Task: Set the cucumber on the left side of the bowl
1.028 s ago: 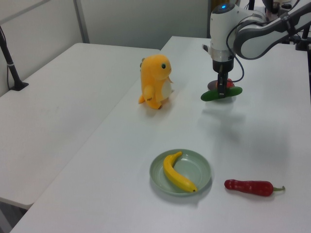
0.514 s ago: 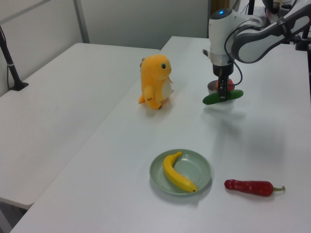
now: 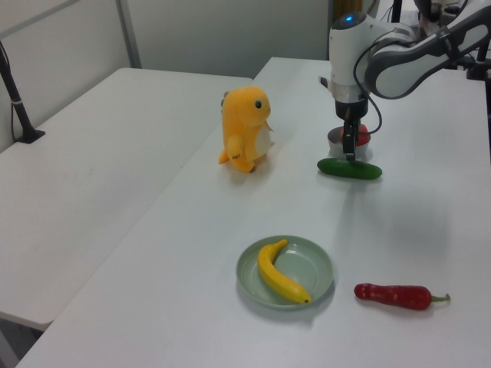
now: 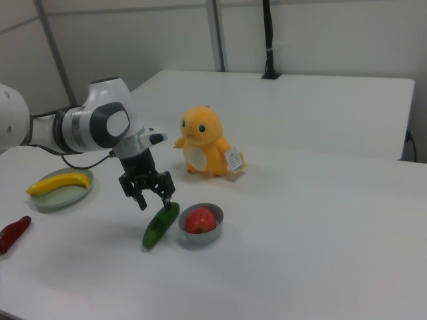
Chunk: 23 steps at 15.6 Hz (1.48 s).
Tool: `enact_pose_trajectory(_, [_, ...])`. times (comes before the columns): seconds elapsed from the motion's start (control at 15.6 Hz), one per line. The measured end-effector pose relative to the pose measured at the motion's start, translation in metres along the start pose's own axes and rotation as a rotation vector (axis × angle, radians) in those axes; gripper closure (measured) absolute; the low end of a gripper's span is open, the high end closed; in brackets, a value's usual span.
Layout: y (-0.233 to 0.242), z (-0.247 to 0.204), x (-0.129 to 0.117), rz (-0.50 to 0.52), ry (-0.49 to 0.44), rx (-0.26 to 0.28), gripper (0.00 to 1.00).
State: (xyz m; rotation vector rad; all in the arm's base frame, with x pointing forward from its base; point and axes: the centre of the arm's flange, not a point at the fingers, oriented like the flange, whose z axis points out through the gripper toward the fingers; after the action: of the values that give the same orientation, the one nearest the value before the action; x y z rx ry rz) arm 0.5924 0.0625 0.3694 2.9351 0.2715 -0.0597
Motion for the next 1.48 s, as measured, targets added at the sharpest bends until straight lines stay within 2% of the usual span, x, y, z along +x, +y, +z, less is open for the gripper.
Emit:
enact_pose_trajectory(0.13, [0.002, -0.008, 0.001, 0.006, 0.015, 0.004, 0.02])
enact_pose_trajectory(0.19, [0.002, -0.015, 0.001, 0.017, 0.027, 0.018, 0.0])
enact_pose_trajectory(0.58, [0.01, -0.095, -0.008, 0.102, 0.156, 0.135, 0.0])
enact_pose_trajectory(0.77, [0.013, -0.124, -0.023, 0.129, 0.166, 0.179, 0.0])
enact_pose_trajectory(1.09, [0.013, -0.138, -0.027, 0.254, 0.153, 0.196, 0.0])
enact_pose_trajectory(1.48, [0.015, -0.137, -0.028, 0.282, 0.095, 0.194, 0.0])
